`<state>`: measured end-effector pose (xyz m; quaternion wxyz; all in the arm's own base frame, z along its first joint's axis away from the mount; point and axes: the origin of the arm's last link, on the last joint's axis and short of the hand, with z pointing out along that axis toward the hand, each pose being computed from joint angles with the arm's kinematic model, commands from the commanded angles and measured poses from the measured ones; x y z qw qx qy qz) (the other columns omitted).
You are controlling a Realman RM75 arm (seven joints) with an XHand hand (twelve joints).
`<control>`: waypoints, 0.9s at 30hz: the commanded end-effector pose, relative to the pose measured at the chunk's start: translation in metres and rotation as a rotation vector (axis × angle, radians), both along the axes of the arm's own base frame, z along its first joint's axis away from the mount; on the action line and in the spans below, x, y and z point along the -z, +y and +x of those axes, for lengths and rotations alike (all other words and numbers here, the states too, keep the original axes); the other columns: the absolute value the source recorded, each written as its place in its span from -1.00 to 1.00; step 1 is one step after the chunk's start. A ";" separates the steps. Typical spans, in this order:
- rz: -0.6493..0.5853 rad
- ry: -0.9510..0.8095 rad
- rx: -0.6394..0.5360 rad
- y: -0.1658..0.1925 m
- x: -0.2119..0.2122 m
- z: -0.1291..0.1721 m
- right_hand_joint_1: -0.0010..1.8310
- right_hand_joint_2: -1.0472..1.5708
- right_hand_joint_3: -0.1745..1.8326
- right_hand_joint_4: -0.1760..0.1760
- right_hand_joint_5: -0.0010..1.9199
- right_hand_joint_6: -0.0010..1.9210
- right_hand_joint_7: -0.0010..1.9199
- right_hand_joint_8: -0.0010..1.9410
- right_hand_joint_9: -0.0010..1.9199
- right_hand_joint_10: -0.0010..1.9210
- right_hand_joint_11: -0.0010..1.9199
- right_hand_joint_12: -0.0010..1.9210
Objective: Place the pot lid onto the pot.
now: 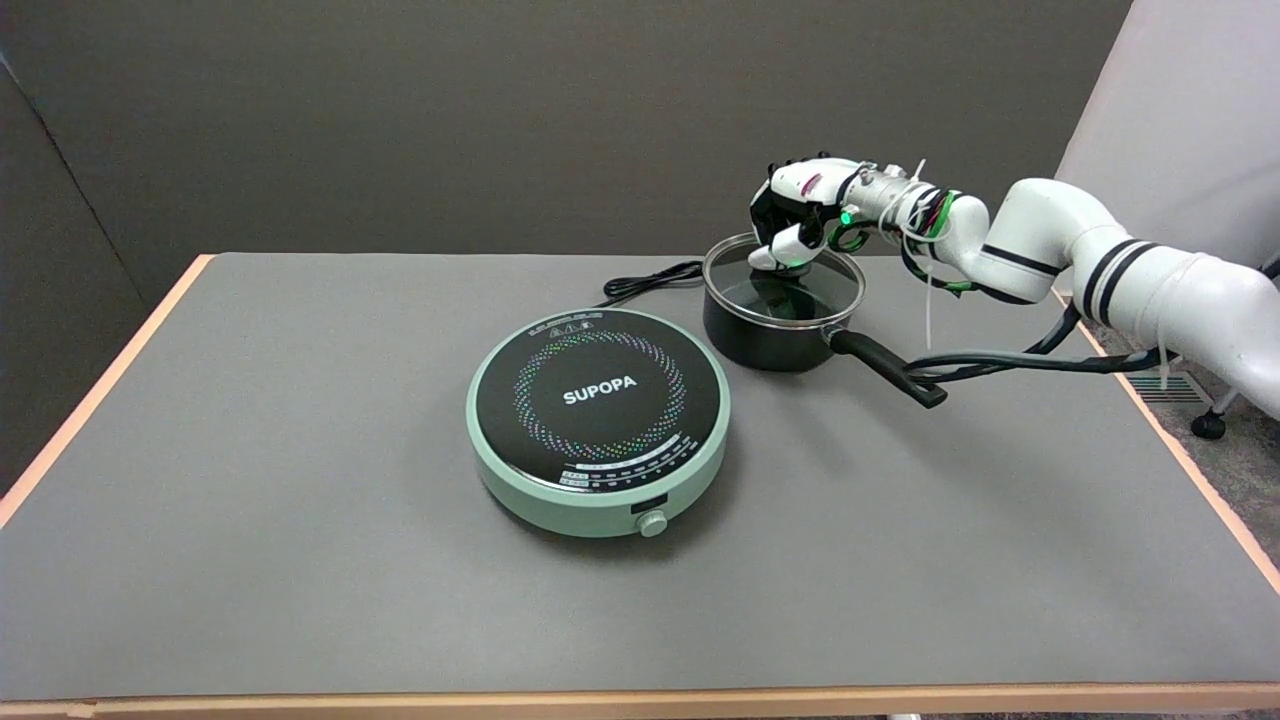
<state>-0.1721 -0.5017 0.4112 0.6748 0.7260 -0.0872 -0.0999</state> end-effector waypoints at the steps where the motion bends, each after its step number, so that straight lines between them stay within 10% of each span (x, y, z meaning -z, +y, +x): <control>1: -0.011 -0.001 0.003 0.001 -0.005 -0.003 0.30 0.63 -0.61 -0.12 -0.22 0.38 0.00 0.16 -0.07 0.78 -0.63 1.00; 27: 0.018 -0.053 -0.030 0.001 0.005 0.003 0.30 0.62 -0.61 -0.14 -0.23 0.38 0.00 0.16 -0.06 0.78 -0.64 1.00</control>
